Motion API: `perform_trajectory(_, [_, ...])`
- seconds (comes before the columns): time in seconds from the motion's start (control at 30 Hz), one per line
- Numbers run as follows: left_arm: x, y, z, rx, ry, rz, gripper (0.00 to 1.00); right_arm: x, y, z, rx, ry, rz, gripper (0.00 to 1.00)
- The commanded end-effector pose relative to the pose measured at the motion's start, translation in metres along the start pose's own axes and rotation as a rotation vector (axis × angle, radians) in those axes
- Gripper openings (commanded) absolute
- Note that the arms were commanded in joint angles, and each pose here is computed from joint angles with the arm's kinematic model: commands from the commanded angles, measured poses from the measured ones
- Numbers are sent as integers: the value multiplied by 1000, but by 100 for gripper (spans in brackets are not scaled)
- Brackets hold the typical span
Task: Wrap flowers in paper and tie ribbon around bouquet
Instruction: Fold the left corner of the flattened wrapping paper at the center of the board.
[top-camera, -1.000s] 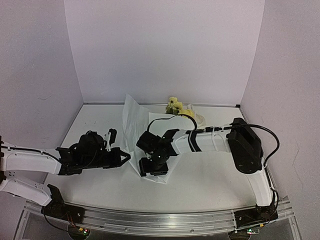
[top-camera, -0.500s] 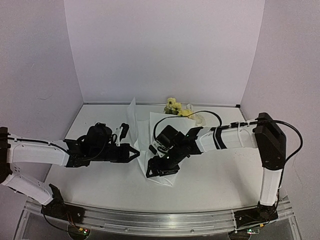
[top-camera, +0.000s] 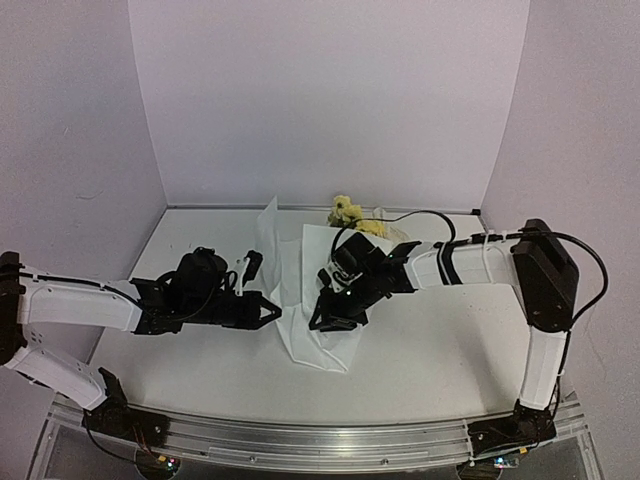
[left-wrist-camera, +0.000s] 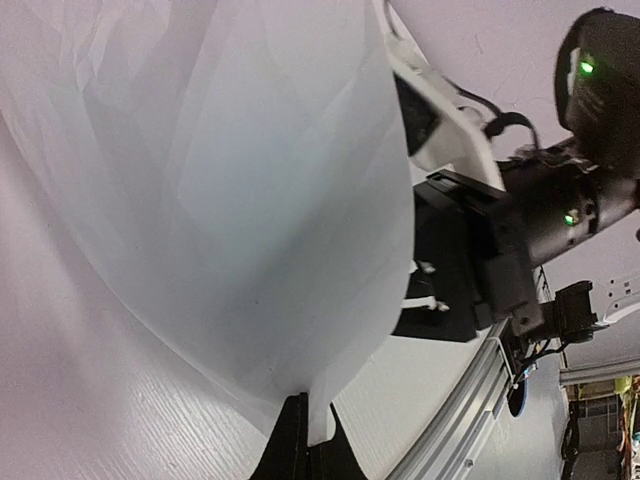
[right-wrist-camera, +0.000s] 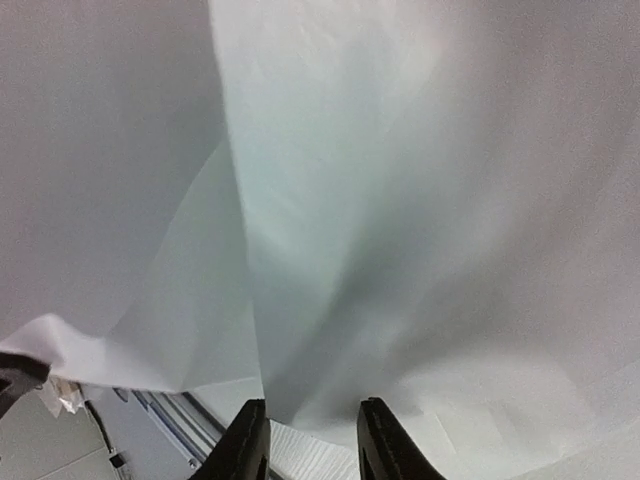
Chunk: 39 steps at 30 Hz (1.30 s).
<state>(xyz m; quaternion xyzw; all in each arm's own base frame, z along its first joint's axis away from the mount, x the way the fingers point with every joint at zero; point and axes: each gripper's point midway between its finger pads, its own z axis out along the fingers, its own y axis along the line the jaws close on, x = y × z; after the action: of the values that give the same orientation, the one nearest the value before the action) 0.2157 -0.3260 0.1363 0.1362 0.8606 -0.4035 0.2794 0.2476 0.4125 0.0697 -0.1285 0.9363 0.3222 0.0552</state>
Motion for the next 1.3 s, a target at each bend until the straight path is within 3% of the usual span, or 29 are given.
perform_trajectory(0.0, [-19,-34,1,96,-34,77,0,-15,-11,32,33,-26,102,18])
perform_trajectory(0.17, [-14,-45,12,121,9,120,0,-14,-26,55,52,-15,167,19])
perform_trajectory(0.33, [-4,-47,26,129,65,134,0,-15,-21,47,15,-47,159,49])
perform_trajectory(0.47, [-4,-44,29,114,66,132,0,-13,-16,26,-1,-82,132,55])
perform_trajectory(0.9, [-4,-56,40,155,104,158,0,-21,-20,-25,-39,-237,175,61])
perform_trajectory(1.07, [0,-64,49,177,139,178,0,-14,-43,-45,47,-309,169,61])
perform_trajectory(1.27, [13,-69,68,178,222,204,0,4,-88,-54,191,-330,221,43])
